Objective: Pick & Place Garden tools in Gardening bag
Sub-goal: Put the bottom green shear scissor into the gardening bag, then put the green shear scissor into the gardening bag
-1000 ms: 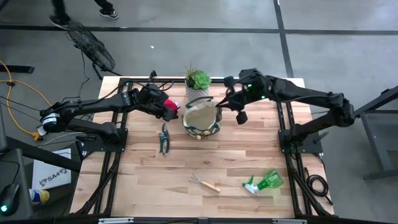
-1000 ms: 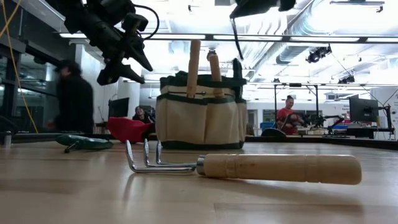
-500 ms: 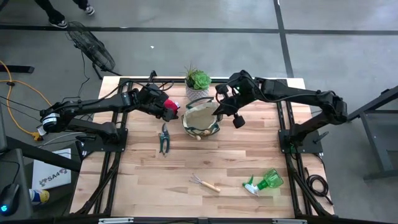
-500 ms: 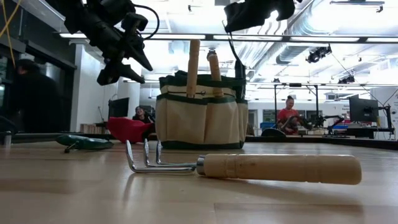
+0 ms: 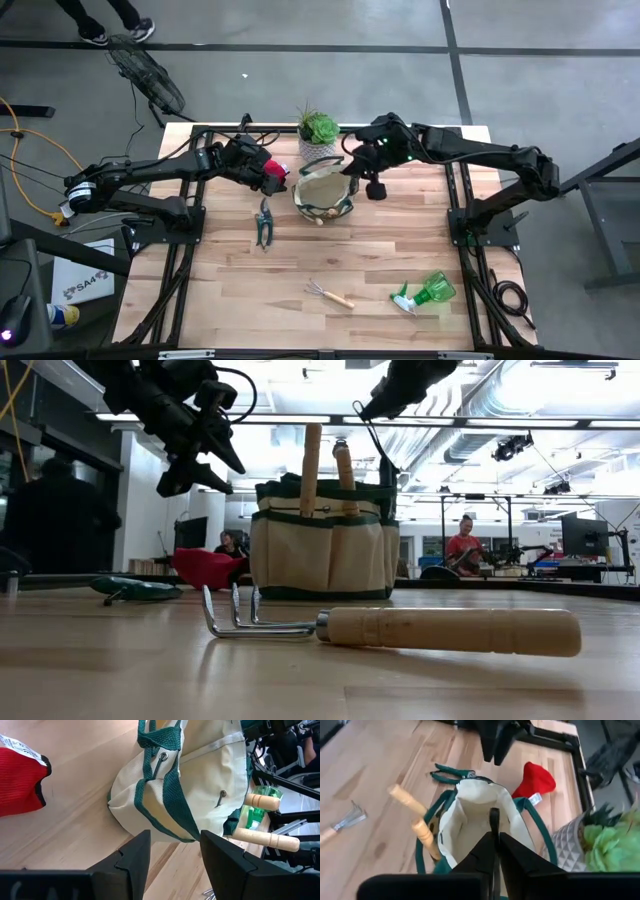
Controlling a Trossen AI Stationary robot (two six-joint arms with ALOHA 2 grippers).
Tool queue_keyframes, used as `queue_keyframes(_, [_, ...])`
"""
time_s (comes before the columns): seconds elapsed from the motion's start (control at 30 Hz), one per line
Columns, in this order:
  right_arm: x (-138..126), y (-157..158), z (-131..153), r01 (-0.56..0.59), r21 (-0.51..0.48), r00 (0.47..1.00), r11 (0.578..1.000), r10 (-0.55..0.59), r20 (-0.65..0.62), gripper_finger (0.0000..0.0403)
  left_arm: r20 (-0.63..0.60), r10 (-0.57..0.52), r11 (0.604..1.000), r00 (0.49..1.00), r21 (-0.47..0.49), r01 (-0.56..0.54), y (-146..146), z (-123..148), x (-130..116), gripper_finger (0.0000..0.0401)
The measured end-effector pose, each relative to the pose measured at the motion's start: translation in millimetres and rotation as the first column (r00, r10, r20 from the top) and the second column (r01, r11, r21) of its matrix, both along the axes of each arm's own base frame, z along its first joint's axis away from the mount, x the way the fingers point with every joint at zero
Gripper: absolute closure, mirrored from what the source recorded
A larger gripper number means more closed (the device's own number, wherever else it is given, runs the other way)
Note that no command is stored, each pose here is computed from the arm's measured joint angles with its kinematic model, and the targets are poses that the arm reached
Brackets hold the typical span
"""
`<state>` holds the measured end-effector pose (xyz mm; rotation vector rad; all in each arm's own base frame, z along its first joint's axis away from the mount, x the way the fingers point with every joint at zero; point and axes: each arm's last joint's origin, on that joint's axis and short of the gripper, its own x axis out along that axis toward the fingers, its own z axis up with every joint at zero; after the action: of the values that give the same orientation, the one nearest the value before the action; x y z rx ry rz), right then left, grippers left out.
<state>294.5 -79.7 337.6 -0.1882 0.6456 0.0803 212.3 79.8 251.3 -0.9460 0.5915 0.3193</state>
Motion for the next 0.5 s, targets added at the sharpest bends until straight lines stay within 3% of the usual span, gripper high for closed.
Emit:
queue_keyframes(0.17, [0.7,-4.5,2.1,0.144,0.147,0.989,0.979,-0.148,0.015,0.0342,0.005,-0.019,1.0,1.0,-0.008,0.019,-0.6,0.1,0.0,0.0233])
queue_keyframes(0.33, [-0.8,-12.9,3.3,0.329,0.312,0.939,0.891,-0.344,-0.008,0.028,0.003,-0.071,0.997,0.997,0.004,0.071,-1.8,-0.6,-0.5,0.0233])
queue_keyframes(0.5, [-2.1,-17.6,3.8,0.402,0.395,0.905,0.826,-0.425,-0.03,0.0231,-0.025,-0.086,0.996,0.996,-0.015,0.086,-3.0,-3.1,-2.5,0.0233])
